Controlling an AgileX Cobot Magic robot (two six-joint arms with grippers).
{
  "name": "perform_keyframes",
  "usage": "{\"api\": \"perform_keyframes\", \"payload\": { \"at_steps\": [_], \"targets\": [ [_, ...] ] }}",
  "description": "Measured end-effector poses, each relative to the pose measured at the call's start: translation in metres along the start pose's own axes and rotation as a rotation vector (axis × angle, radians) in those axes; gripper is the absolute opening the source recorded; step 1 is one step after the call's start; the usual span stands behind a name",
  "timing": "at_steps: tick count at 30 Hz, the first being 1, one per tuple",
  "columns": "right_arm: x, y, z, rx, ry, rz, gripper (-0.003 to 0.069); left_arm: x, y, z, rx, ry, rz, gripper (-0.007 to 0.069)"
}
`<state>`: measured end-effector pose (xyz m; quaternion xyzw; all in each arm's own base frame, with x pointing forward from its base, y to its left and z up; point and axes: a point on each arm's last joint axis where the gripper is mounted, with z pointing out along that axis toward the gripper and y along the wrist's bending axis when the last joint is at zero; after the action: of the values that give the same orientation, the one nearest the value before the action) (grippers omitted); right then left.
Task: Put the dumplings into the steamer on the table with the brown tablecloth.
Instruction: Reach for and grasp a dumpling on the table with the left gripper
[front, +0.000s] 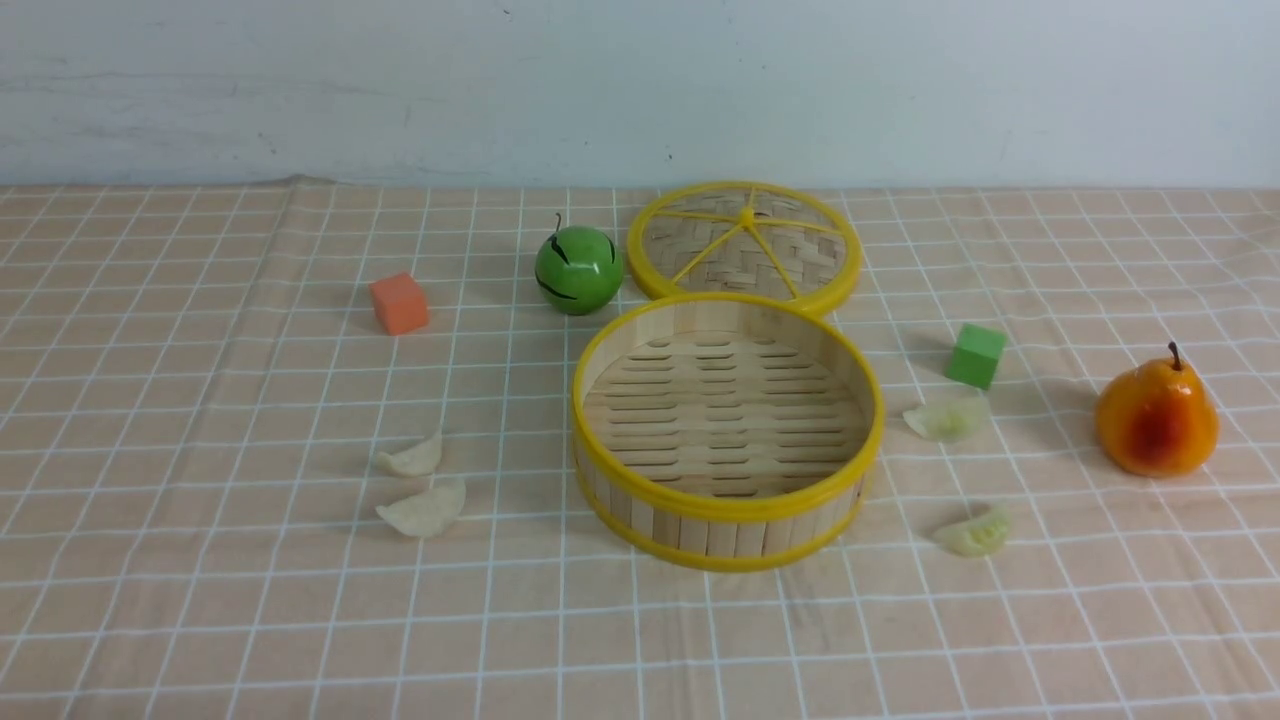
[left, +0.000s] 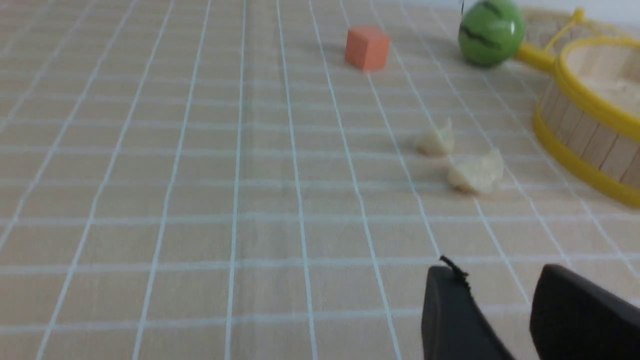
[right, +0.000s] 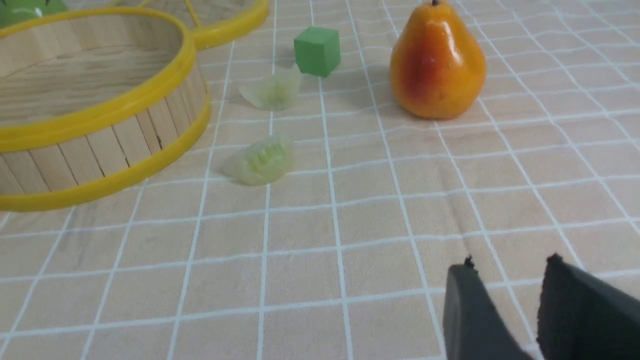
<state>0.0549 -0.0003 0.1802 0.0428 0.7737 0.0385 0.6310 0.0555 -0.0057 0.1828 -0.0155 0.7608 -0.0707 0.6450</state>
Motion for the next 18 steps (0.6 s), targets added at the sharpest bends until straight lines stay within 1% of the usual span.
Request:
{"api": "perform_keyframes", "payload": {
  "at_steps": [2,4,5,6,7,8,9,10,12,14,15,16,18],
  "targets": [
    [-0.008,0.001,0.0,-0.012,-0.09,-0.017,0.0221,-0.009,0.0,0.0,0.002,-0.095,0.002,0.0237],
    [-0.02,0.003,-0.002,-0.029,-0.227,-0.076,0.0222,-0.02,-0.001,-0.002,0.006,-0.226,0.003,0.0237],
    [-0.023,0.004,-0.003,-0.033,-0.254,-0.085,0.0222,-0.021,-0.001,-0.003,0.006,-0.237,0.003,0.0237],
    [-0.032,0.007,-0.006,-0.046,-0.365,-0.188,0.0224,-0.031,-0.001,-0.005,0.009,-0.345,0.003,0.0237],
    [-0.034,0.008,-0.007,-0.052,-0.392,-0.201,0.0225,-0.032,-0.001,-0.006,0.009,-0.356,0.003,0.0237],
    [-0.043,0.013,-0.012,-0.079,-0.51,-0.286,0.0226,-0.04,-0.001,-0.009,0.011,-0.457,0.003,0.0237],
    [-0.044,0.014,-0.013,-0.084,-0.526,-0.293,0.0226,-0.04,-0.001,-0.009,0.011,-0.457,0.003,0.0237],
    [-0.051,0.019,-0.018,-0.121,-0.634,-0.327,0.0228,-0.046,-0.001,-0.013,0.015,-0.536,-0.008,0.0237],
    [-0.058,0.025,-0.025,-0.173,-0.746,-0.352,0.0231,-0.053,-0.001,-0.017,0.031,-0.616,-0.052,0.0237],
    [-0.061,0.03,-0.031,-0.222,-0.819,-0.347,0.0231,-0.058,-0.001,-0.021,0.07,-0.695,-0.154,0.0237],
    [-0.062,0.031,-0.032,-0.243,-0.835,-0.323,0.0231,-0.062,-0.001,-0.024,0.106,-0.739,-0.234,0.0237],
    [-0.063,0.031,-0.033,-0.268,-0.84,-0.274,0.0231,-0.065,-0.001,-0.027,0.154,-0.783,-0.328,0.0235],
    [-0.067,0.03,-0.035,-0.29,-0.843,-0.2,0.0231,-0.077,-0.004,-0.033,0.256,-0.807,-0.502,0.0221]
  ]
}}
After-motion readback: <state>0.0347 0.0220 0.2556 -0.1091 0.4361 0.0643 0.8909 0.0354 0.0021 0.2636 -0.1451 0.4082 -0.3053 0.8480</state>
